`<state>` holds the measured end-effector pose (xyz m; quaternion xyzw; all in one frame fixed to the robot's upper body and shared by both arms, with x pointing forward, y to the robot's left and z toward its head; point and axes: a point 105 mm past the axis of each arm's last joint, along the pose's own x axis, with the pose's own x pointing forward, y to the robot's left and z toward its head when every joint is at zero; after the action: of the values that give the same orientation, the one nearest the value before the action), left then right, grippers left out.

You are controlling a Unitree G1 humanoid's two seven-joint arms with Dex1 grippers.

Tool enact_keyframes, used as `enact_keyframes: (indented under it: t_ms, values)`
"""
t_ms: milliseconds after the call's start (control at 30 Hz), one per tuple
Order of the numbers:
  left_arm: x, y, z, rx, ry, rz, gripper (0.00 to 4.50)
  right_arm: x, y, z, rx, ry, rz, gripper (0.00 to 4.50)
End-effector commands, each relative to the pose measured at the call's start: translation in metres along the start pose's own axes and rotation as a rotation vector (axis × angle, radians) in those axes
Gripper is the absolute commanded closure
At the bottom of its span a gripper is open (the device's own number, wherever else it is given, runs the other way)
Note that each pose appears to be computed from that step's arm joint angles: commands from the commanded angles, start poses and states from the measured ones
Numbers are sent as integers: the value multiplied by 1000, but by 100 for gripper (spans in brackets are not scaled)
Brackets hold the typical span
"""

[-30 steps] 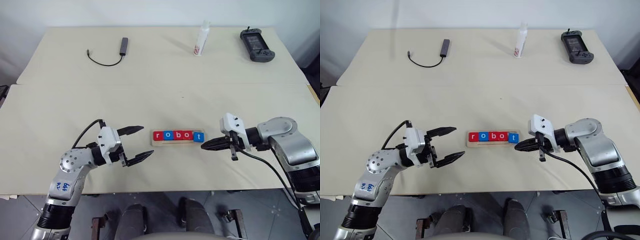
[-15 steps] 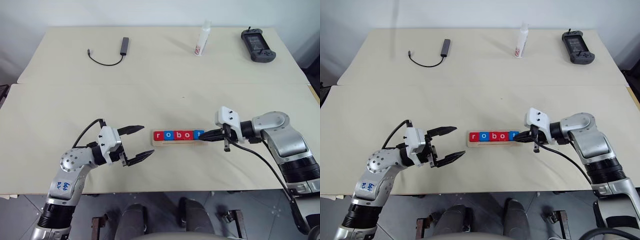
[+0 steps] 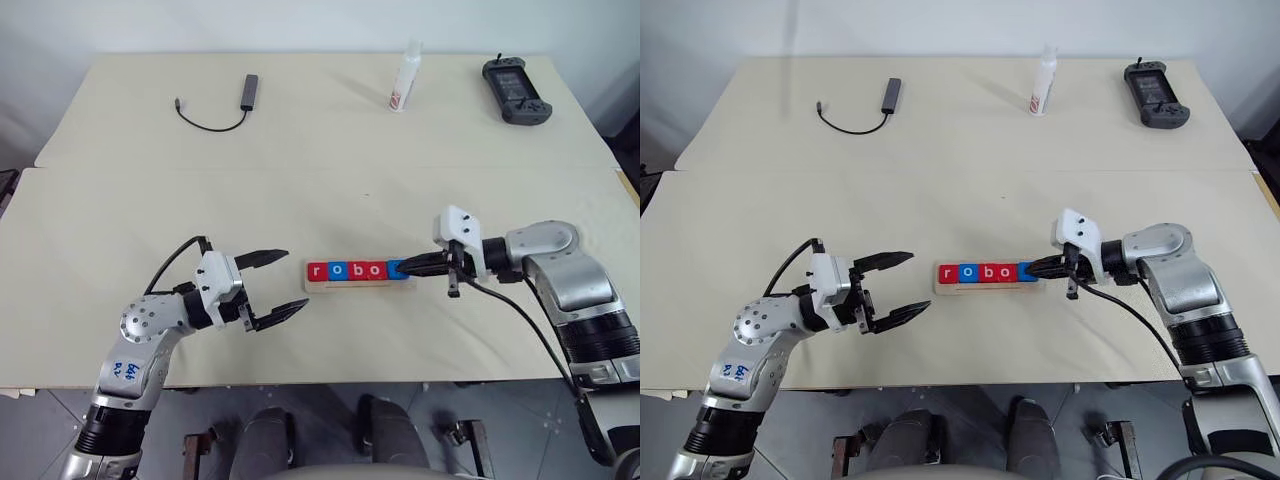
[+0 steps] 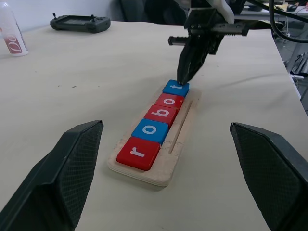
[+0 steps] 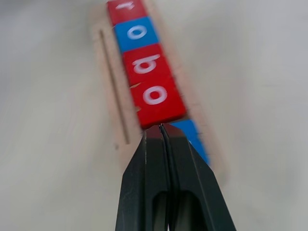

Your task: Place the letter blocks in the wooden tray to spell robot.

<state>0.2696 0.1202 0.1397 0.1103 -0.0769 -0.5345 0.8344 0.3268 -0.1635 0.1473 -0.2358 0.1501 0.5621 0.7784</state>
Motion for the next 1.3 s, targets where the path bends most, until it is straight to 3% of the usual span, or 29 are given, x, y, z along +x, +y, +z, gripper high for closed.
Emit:
enact_keyframes:
  t_ms: [33,533,767,867,967,1100,1200,1233,1300]
  values:
    - [-2,2,9,33,-22,-3,0,-14,-10,0,-12,13,-69,448]
    - [-3,3,11,38,-21,5,0,7,-6,-13,-11,19,-40,448]
    - [-6,4,9,37,-13,13,0,-10,-4,-12,-2,9,-87,448]
    - [-12,4,5,30,7,13,0,-30,2,-4,38,-76,-125,387]
    - [-26,7,1,24,45,26,0,-53,17,17,37,-298,-169,287]
    - [-40,14,0,30,82,44,0,-59,40,-5,-61,-224,-160,150]
    - [-54,19,-10,39,163,29,0,-63,28,-32,-90,-190,-295,48]
    - [-56,21,-11,28,171,36,0,-64,26,-29,-38,-251,-310,15]
    - [-58,23,-14,17,180,47,0,-65,28,-23,7,-328,-285,3]
